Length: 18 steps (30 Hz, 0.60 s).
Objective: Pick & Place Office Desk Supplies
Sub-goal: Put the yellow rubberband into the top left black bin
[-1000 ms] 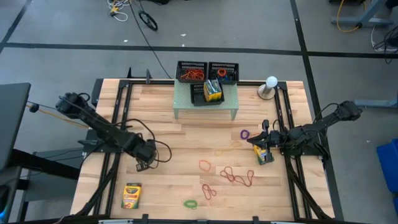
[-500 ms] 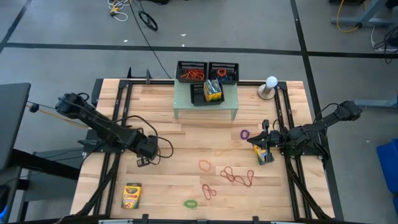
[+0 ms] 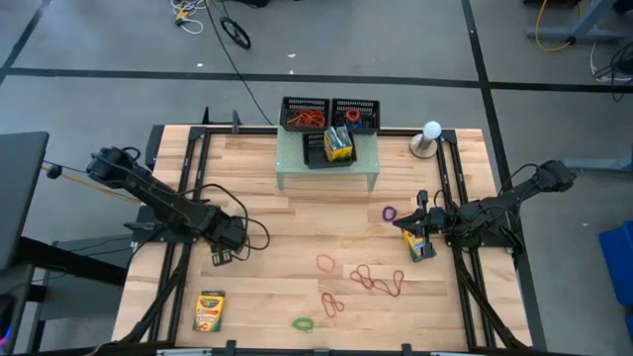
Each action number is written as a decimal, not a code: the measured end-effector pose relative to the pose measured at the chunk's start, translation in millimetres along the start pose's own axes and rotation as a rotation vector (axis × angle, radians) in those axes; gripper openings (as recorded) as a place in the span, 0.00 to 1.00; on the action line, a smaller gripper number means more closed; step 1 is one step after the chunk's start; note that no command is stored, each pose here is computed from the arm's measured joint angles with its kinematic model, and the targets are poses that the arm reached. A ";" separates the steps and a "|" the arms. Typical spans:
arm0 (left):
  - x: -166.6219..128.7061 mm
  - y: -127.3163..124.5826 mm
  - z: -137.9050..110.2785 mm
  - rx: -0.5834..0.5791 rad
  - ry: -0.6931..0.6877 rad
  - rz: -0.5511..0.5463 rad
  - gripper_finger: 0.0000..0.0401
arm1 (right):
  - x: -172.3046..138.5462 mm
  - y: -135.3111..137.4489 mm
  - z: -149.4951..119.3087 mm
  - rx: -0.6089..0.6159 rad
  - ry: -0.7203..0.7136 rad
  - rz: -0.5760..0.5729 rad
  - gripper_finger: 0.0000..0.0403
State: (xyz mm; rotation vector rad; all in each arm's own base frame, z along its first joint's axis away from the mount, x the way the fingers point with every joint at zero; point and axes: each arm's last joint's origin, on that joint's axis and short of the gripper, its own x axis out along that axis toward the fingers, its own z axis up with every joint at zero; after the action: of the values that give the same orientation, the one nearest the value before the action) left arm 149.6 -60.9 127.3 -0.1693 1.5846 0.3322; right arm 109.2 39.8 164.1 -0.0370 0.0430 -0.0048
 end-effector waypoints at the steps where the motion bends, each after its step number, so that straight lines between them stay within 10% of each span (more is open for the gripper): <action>1: 0.0 -0.3 0.1 0.004 0.002 -0.006 0.30 | 0.0 0.0 0.0 0.000 0.000 0.000 0.06; 7: -2.9 -2.6 2.5 0.052 -0.003 -0.026 0.04 | 0.0 0.0 0.0 0.000 0.000 0.000 0.06; 18: -46.6 -10.6 34.9 0.146 -0.210 0.004 0.01 | 0.0 0.1 0.0 0.000 0.000 0.004 0.06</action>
State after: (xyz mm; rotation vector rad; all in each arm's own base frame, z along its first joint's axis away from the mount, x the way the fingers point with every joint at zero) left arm 188.1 -64.4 172.0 -0.0172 1.3952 0.2287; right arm 109.2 39.9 164.1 -0.0368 0.0428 -0.0013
